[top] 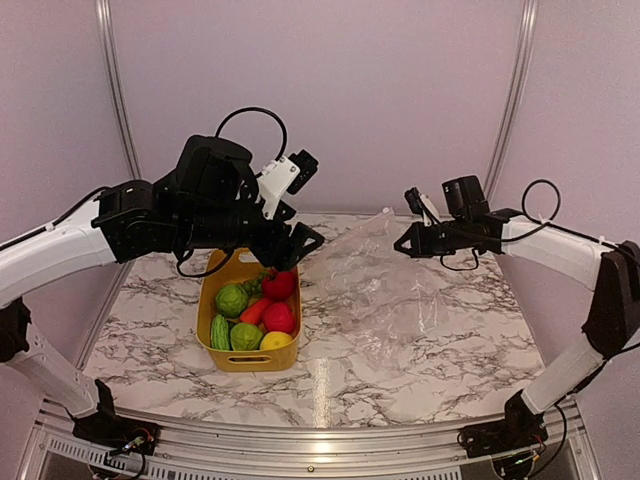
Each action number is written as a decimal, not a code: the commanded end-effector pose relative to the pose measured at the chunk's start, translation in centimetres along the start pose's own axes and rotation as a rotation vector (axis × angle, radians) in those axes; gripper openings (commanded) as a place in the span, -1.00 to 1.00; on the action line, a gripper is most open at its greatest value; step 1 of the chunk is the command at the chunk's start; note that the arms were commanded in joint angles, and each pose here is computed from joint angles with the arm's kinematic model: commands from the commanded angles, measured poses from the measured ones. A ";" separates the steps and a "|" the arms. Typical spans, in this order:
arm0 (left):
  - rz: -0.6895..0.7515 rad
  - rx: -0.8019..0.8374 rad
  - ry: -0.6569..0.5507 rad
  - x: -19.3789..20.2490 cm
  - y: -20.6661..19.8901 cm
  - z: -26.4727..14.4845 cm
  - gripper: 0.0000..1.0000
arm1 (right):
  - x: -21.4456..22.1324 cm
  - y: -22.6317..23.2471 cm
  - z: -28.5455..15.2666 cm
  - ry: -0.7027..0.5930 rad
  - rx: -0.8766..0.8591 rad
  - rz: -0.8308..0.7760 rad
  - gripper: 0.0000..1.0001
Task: Place the food in the zip-top bag and seal the zipper
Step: Pick up the zipper food storage bag from the center of the board, then pass from the right arm to the left
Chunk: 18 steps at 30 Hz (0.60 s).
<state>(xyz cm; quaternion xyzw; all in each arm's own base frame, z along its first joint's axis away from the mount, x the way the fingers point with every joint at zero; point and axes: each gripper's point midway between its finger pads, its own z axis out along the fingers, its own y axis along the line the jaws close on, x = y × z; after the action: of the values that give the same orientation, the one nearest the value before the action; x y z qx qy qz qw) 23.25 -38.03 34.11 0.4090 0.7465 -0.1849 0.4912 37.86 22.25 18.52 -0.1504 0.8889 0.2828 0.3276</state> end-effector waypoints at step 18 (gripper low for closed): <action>-0.147 0.188 -0.002 1.0 5.5 4.0 0.23 | -1.4 15.3 -14.6 -0.109 -0.534 -0.421 -1.00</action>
<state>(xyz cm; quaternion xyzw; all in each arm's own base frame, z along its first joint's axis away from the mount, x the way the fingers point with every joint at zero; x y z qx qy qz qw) 31.19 -35.40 34.31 0.3147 0.7838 -0.2769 0.4582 27.44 24.69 33.66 -0.3609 0.7349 0.4037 0.4082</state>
